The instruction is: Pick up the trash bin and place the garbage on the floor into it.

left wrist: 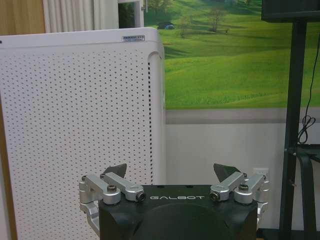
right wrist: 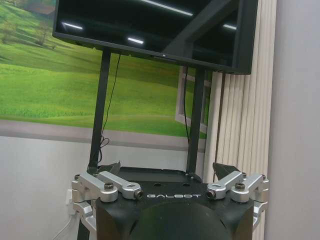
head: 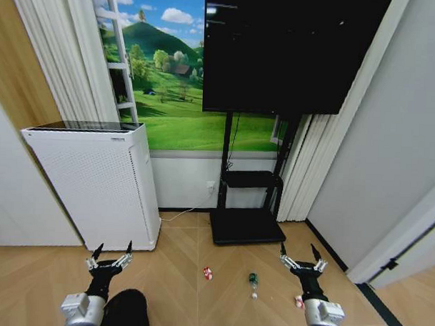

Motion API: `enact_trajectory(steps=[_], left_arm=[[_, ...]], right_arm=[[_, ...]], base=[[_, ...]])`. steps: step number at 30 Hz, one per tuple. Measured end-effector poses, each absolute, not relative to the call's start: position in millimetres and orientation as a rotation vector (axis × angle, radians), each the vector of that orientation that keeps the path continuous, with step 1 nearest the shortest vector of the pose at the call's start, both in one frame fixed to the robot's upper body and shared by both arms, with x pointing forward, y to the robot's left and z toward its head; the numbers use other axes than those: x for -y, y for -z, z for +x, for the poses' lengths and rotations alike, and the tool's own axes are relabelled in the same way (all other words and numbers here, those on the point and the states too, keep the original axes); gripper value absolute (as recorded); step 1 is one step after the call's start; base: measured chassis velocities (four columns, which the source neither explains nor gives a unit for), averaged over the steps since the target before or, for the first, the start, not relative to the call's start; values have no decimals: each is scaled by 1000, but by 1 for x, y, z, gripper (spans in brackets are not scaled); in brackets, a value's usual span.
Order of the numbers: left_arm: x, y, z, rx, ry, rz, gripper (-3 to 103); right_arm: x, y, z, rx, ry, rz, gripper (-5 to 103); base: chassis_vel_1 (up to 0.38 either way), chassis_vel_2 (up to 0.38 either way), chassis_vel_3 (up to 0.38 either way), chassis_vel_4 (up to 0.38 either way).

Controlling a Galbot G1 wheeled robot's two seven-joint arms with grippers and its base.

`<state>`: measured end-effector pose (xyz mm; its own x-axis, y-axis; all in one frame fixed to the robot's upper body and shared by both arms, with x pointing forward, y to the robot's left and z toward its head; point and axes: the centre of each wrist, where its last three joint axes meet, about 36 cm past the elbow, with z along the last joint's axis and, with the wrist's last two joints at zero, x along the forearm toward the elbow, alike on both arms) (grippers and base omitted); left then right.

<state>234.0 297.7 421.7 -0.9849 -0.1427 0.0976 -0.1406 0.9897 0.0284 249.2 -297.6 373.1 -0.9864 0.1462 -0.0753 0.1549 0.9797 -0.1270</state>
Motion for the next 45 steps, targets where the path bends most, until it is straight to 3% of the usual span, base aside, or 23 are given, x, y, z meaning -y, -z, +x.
enact_trajectory(steps=[45], left_arm=[[-302, -427, 242, 3069, 84, 198, 99]], right_arm=[[311, -386, 247, -3070, 143, 215, 100]], base=[[-2, 2, -5, 2]])
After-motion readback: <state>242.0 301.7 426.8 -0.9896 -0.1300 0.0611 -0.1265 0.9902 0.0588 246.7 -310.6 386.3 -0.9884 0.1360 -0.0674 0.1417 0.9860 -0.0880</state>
